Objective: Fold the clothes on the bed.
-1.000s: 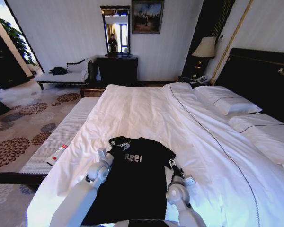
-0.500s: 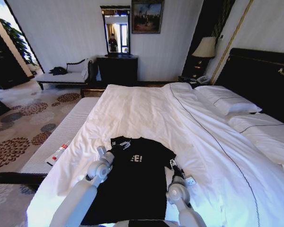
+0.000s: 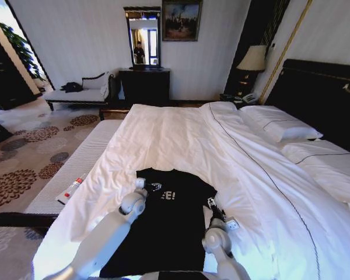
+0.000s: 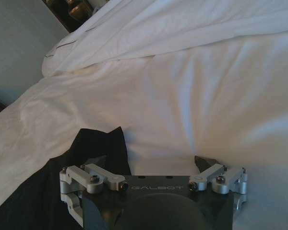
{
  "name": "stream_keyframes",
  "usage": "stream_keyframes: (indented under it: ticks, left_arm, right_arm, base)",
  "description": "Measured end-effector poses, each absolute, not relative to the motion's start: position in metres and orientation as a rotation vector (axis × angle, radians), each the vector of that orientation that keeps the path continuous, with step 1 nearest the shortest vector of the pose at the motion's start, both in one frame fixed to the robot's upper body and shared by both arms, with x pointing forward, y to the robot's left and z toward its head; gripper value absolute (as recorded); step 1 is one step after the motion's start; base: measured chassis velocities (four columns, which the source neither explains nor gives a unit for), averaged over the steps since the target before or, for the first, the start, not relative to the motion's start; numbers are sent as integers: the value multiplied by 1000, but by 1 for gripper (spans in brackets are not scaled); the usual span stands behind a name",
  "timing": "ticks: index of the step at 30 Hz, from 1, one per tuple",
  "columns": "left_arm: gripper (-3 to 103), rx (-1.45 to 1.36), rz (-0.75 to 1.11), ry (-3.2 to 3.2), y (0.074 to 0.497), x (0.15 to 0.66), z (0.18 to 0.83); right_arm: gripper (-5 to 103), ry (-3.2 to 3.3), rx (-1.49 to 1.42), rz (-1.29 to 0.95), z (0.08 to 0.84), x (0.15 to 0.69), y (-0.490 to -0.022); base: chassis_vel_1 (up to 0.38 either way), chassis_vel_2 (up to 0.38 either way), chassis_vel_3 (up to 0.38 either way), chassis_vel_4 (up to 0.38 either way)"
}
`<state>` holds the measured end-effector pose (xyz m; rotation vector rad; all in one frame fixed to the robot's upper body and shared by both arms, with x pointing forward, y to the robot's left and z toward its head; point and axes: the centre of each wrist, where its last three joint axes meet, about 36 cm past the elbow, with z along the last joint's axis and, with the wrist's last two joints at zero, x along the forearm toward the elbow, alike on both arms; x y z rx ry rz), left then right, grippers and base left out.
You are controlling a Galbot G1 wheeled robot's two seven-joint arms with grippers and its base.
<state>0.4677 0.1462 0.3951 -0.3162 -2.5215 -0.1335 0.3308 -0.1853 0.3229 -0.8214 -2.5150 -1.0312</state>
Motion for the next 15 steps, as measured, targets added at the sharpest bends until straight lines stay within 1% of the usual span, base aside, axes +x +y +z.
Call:
stream_keyframes:
  ticks: [3, 4, 5, 6, 8, 12, 15]
  left_arm:
    - [100, -338, -162, -2516, 141, 469, 397]
    - [103, -346, -169, -2516, 139, 469, 398]
    - [103, -346, -169, -2516, 139, 469, 398]
    - [101, -360, -181, -2515, 137, 469, 398]
    - [99, -378, -235, -2501, 133, 466, 395]
    - [99, -371, -298, -2467, 130, 461, 391]
    - [98, -341, -304, -2432, 130, 464, 389]
  right_arm:
    - [100, -2514, -825, -1034, 323, 331, -183]
    - [100, -2515, -825, -1033, 323, 331, -182]
    - [100, -2515, -825, -1033, 323, 331, -182]
    - [100, -2514, -824, -1031, 323, 331, -181]
    - [100, -2513, -823, -1029, 322, 331, -178]
    - [100, -2511, -822, -1029, 321, 331, -174]
    - [100, -2510, -822, -1027, 320, 331, -172]
  base:
    - [0, 0, 0, 0]
    - [0, 0, 0, 0]
    - [0, 0, 0, 0]
    - [0, 0, 0, 0]
    - [0, 0, 0, 0]
    - [0, 0, 0, 0]
    - [0, 0, 0, 0]
